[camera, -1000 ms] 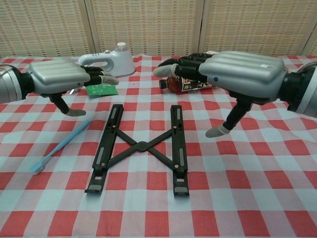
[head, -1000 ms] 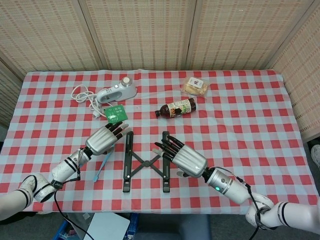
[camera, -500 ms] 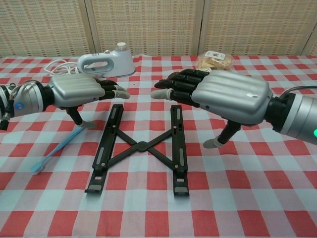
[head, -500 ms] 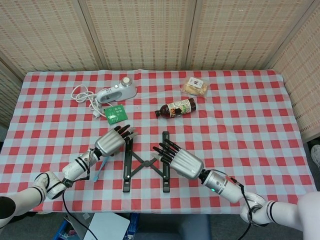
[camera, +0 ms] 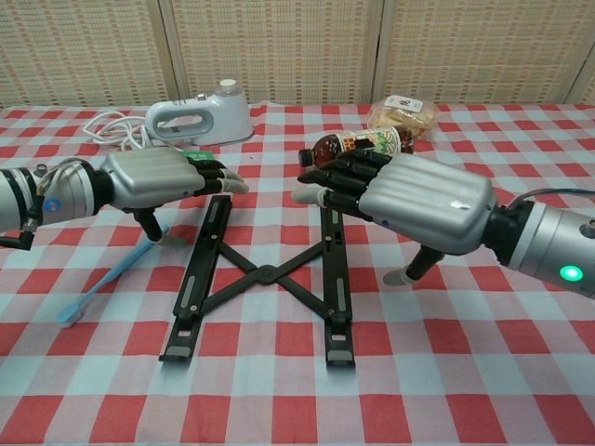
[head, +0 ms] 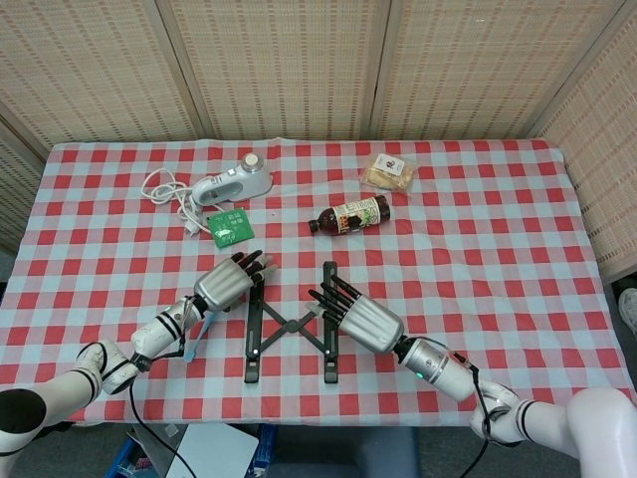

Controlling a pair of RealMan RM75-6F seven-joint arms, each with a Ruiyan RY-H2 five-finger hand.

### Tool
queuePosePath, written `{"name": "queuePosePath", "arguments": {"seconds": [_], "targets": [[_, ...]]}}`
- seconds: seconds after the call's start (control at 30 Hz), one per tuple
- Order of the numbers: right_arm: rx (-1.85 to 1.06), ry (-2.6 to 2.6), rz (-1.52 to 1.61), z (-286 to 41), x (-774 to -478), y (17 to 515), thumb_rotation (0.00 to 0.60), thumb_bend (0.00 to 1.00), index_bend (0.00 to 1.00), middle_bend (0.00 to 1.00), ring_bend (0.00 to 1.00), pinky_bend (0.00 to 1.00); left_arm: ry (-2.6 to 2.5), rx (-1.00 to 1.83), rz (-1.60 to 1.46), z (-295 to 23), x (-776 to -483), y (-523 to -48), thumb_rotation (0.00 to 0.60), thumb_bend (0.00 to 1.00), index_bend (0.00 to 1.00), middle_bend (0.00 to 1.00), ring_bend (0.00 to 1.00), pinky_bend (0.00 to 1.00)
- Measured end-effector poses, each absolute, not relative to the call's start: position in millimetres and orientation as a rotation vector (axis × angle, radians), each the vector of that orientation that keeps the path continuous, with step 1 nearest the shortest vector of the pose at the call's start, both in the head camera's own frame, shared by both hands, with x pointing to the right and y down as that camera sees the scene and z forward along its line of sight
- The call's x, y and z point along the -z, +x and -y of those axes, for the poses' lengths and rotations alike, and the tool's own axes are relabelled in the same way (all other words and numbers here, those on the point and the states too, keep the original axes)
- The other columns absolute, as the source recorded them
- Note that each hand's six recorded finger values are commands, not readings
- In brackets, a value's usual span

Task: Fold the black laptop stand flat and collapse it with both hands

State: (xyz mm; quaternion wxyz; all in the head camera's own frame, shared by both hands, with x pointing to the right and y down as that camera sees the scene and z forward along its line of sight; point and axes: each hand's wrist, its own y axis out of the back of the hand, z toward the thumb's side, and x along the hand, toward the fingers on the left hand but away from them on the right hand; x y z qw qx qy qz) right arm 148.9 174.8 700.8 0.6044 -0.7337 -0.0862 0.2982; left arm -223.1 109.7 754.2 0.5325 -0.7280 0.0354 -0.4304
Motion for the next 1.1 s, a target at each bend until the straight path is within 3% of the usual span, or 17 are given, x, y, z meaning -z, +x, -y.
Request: {"name": "queuePosePath", "arguments": {"seconds": [0.4, 1.1], "targets": [[-0.672, -1.706, 0.177, -183.9, -721.4, 127.2, 0.6, 0.0, 0.0, 0.0, 0.0, 0.0, -1.745, 1.041, -0.094, -110.9, -756.5, -227.1, 0.6, 0.26, 0.0, 0.0, 0.02, 0.23], [-0.658, -1.7, 0.193, -186.0, -728.0, 109.3, 0.6, 0.0, 0.0, 0.0, 0.0, 0.0, -1.838, 1.052, -0.155, -115.5, -758.6, -223.5, 0.6, 0.26, 0.0, 0.0, 0.02, 0.22]]}}
